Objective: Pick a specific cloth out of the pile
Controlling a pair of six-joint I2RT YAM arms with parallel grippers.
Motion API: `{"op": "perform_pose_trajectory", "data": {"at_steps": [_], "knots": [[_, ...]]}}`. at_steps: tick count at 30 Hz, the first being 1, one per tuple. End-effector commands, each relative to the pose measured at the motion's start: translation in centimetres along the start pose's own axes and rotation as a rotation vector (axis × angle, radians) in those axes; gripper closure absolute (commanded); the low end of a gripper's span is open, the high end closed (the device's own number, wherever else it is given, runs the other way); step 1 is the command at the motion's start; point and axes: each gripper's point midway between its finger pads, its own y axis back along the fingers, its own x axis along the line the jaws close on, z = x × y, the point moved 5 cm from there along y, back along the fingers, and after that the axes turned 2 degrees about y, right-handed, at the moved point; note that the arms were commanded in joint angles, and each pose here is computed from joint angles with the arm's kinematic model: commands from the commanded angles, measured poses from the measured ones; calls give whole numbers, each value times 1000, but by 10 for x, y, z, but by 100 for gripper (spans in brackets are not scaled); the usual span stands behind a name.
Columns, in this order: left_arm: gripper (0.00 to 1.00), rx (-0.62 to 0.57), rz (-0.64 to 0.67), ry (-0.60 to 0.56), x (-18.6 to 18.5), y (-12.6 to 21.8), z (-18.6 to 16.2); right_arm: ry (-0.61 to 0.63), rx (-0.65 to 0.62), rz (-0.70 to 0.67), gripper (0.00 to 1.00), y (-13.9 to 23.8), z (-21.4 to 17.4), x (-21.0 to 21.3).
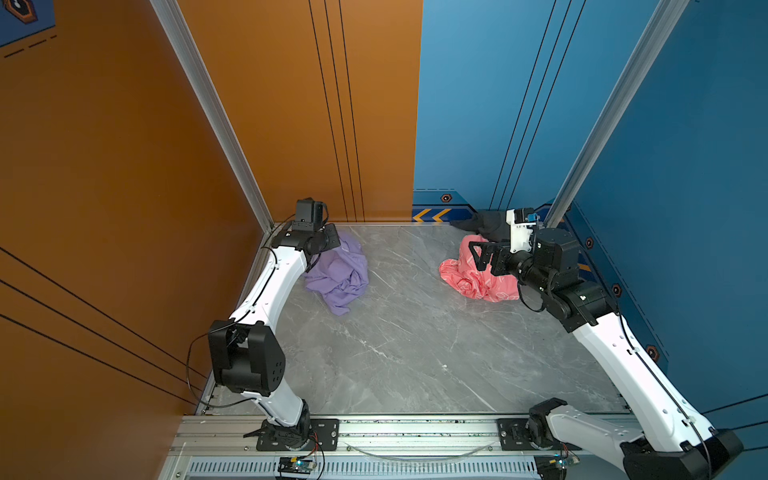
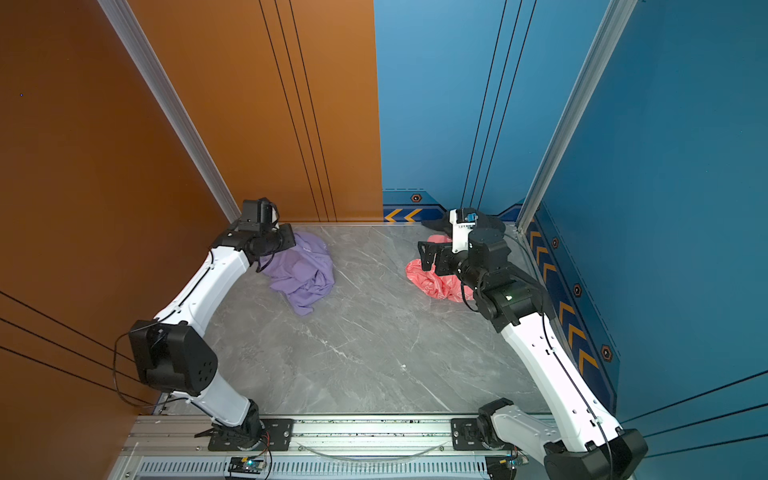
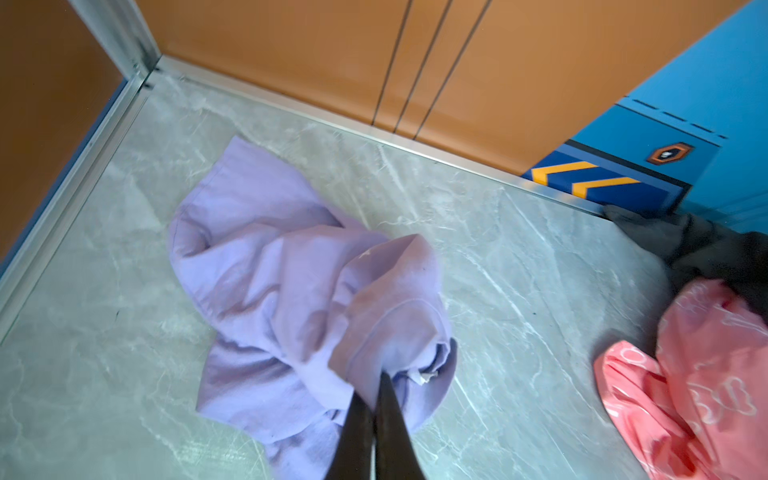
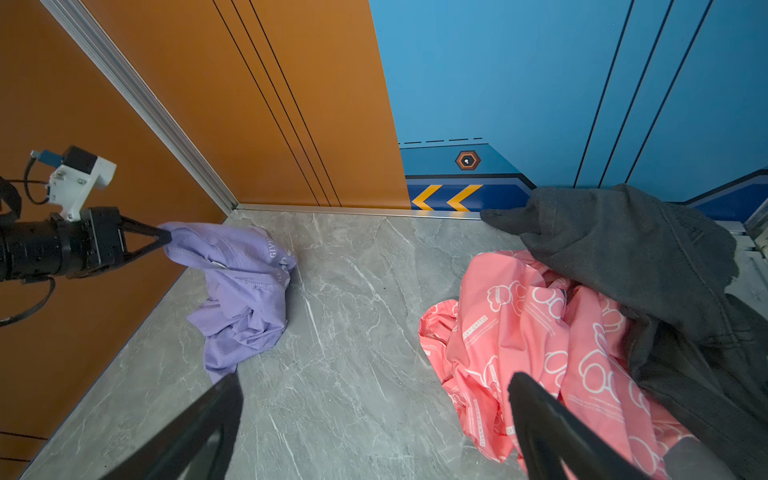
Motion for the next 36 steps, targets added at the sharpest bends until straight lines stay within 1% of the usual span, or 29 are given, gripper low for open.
{"op": "perform_pose_trajectory", "data": {"at_steps": [1, 4, 8, 11, 14, 16, 19, 22, 23, 24, 26, 28, 30, 32, 34, 36], "knots": [[100, -68, 48, 137, 31, 1, -7, -15, -15, 11, 0, 5, 0, -1], [100, -45, 97, 228, 61, -9, -37, -18, -7, 8, 0, 4, -3, -3], [100, 8, 190, 304, 97, -18, -82, -21, 0, 5, 0, 3, -6, -5], [100, 40, 270, 338, 119, -22, -113, -23, 4, 2, 0, 2, -8, -6], [100, 49, 301, 417, 136, -24, -138, -25, 7, 0, 0, 2, -10, -7], [100, 45, 306, 465, 145, -24, -150, -26, 7, 0, 0, 3, -11, -8], [100, 30, 335, 479, 153, -18, -155, -28, 2, -7, 0, 6, -12, -11], [92, -4, 334, 506, 157, -9, -152, -30, 0, -13, 0, 9, -14, -14], [88, -18, 326, 510, 156, -4, -148, -31, 0, -14, 0, 10, -14, -15], [81, -41, 315, 513, 154, 2, -142, -33, 2, -15, 0, 10, -16, -16], [63, -100, 285, 519, 149, 16, -128, -36, 0, -18, 0, 12, -16, -18], [51, -175, 231, 525, 140, 34, -109, -39, -1, -19, 0, 13, -16, -19], [31, -248, 175, 511, 128, 53, -88, -42, -1, -22, 0, 13, -16, -21], [18, -301, 121, 491, 115, 69, -68, -45, 0, -23, 0, 12, -16, -21], [7, -334, 53, 456, 98, 79, -51, -48, 1, -21, 0, 12, -16, -21], [1, -318, -28, 422, 77, 78, -39, -53, 3, -18, 0, 11, -16, -21]]}}
